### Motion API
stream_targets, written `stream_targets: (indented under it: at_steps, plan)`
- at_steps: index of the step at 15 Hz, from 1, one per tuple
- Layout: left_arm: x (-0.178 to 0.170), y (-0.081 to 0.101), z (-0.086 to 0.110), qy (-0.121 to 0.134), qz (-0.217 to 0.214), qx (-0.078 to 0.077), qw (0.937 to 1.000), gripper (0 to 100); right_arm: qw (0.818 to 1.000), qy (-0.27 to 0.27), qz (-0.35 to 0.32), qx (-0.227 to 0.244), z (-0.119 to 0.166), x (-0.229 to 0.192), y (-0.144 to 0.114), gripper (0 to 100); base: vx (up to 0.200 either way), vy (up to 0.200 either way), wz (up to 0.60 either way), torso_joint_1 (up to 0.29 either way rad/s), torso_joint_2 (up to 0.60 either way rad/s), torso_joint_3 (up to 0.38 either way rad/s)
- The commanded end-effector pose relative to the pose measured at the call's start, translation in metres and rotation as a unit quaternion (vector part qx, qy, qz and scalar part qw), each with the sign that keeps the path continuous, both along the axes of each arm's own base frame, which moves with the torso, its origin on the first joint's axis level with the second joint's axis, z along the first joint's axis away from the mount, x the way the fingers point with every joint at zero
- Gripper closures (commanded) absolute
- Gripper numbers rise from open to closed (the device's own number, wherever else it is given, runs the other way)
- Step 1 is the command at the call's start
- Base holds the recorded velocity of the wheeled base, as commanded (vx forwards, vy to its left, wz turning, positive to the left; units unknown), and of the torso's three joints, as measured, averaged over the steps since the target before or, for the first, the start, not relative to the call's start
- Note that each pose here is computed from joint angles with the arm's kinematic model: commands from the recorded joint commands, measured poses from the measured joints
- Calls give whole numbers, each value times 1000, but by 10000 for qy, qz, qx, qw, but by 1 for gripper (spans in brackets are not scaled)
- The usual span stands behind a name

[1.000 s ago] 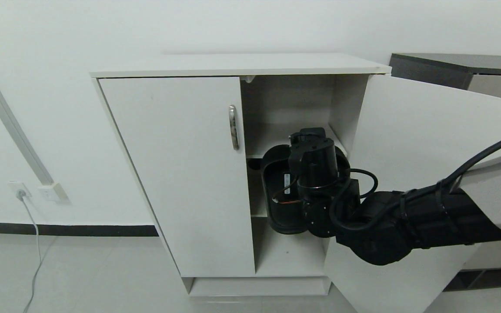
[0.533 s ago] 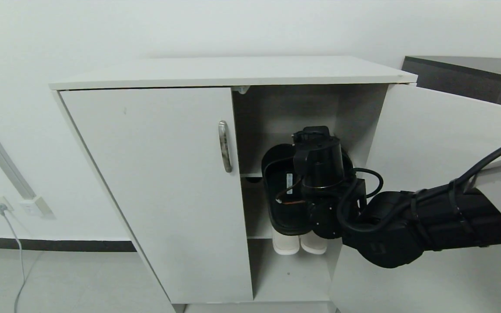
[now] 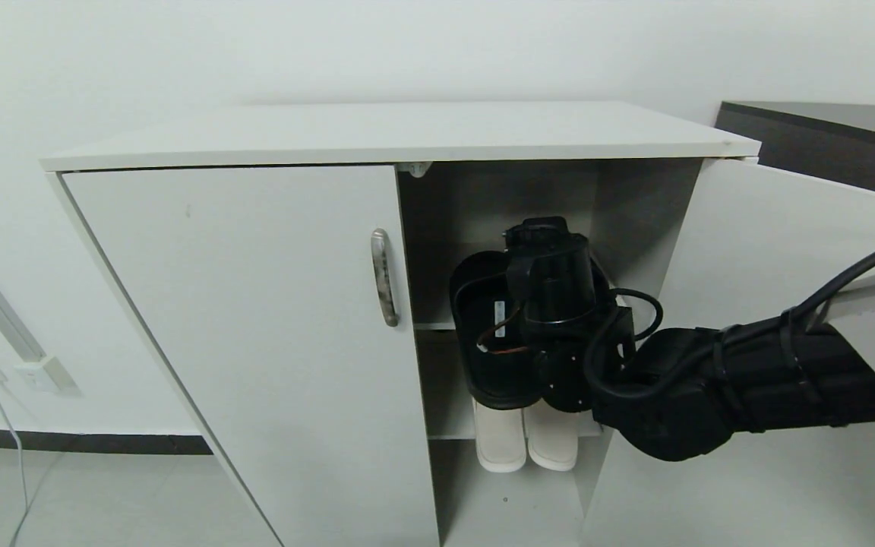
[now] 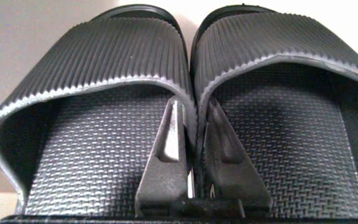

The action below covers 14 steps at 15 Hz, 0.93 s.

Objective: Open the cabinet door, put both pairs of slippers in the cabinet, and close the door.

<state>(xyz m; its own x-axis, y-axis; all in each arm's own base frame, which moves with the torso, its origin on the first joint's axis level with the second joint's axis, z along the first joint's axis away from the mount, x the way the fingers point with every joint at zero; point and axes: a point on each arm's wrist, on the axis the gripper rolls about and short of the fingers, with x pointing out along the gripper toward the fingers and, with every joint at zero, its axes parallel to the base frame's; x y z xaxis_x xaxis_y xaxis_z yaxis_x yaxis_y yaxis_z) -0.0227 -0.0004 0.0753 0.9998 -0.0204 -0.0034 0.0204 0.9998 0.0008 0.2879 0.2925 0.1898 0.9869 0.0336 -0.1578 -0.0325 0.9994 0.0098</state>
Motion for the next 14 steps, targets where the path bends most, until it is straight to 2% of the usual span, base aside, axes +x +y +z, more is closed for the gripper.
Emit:
stream_targets:
  at_steps: [1,4,7,10,13,14]
  plan:
    - [0,0,0,-2,2,-4,10000,100,10000,-10,-14,33,3,5,1,100,0,0,0,0,0,0]
    - [0,0,0,-2,2,-4,10000,100,9996,215,33,169,17,13,1,100,0,0,0,0,0,0]
    - [0,0,0,-2,2,-4,10000,100,9949,765,309,574,30,19,-1,100,0,0,0,0,0,0]
    - [0,0,0,-2,2,-4,10000,100,9943,880,231,564,23,22,1,100,0,0,0,0,0,0]
    - [0,0,0,-1,2,-12,10000,100,9947,876,158,515,20,21,2,100,200,0,0,-4,4,4]
    - [0,0,0,-1,2,-12,10000,100,9950,870,100,484,19,21,2,100,0,0,0,0,0,0]
